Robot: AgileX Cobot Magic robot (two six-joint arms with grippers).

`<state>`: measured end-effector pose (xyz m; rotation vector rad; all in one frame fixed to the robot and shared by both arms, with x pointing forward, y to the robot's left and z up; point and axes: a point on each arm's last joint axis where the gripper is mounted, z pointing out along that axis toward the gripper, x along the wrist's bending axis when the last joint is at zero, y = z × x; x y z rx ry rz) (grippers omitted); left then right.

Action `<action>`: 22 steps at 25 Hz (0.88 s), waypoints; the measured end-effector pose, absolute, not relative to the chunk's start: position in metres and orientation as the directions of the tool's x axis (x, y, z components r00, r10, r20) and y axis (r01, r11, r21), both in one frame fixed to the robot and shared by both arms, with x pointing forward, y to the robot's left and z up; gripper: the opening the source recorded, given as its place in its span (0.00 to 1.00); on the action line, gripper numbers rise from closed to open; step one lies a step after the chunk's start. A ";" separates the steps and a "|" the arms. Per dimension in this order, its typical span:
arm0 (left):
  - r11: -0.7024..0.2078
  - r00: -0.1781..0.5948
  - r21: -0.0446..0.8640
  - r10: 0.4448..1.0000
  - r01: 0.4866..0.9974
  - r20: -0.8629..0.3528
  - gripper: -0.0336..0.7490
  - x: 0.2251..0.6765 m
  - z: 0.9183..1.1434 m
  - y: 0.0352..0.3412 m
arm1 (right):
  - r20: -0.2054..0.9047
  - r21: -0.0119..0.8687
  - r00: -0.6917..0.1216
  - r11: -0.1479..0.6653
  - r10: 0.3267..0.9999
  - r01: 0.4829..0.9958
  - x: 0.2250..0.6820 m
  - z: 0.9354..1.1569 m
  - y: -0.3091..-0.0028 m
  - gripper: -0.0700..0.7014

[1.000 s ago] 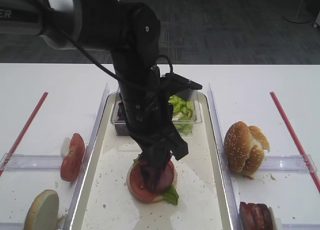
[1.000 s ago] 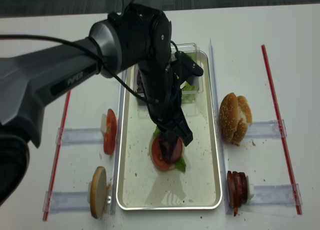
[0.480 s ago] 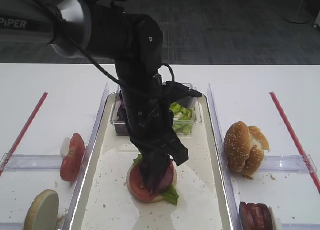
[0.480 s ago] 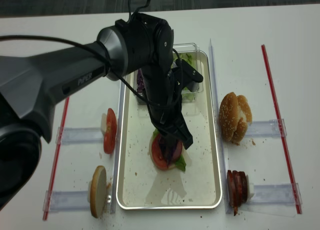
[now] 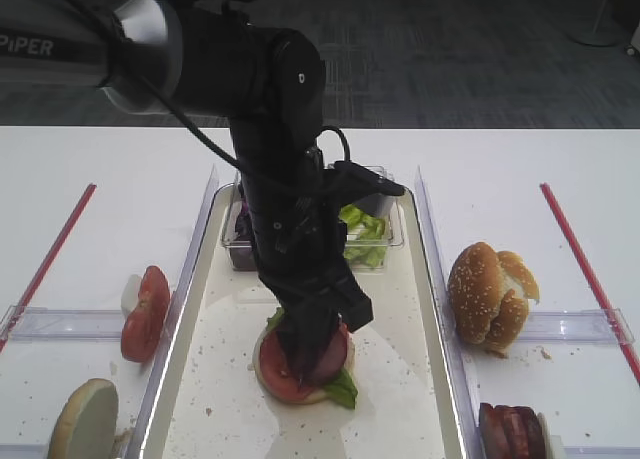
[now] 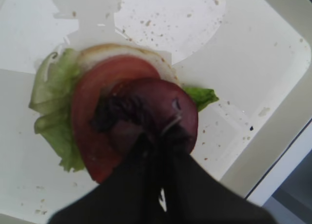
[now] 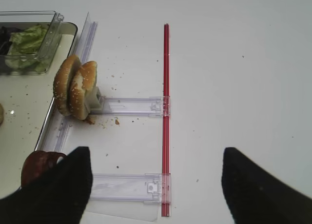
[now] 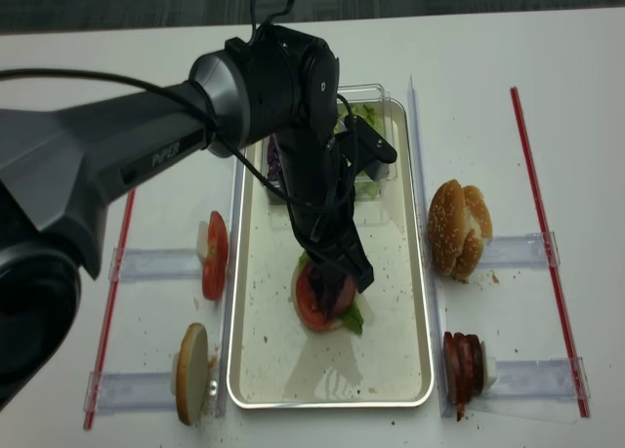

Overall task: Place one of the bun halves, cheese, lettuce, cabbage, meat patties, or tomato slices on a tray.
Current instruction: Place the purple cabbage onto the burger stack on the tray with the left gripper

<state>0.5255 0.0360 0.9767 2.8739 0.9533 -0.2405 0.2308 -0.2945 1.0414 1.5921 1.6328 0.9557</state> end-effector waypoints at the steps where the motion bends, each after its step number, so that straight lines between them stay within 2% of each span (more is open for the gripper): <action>1: -0.801 0.794 0.050 0.580 0.596 -0.182 0.07 0.525 0.977 0.036 | 0.035 0.855 -0.045 -0.006 0.998 0.519 0.231 1.041 -0.294 0.83; 13: -0.838 0.834 0.060 0.529 0.543 -0.159 0.09 0.527 0.976 0.037 | 0.035 0.855 -0.045 -0.006 0.998 0.519 0.231 1.041 -0.294 0.83; 22: -0.843 0.839 0.055 0.524 0.536 -0.144 0.20 0.528 0.976 0.038 | 0.035 0.855 -0.045 -0.006 0.998 0.519 0.231 1.041 -0.294 0.83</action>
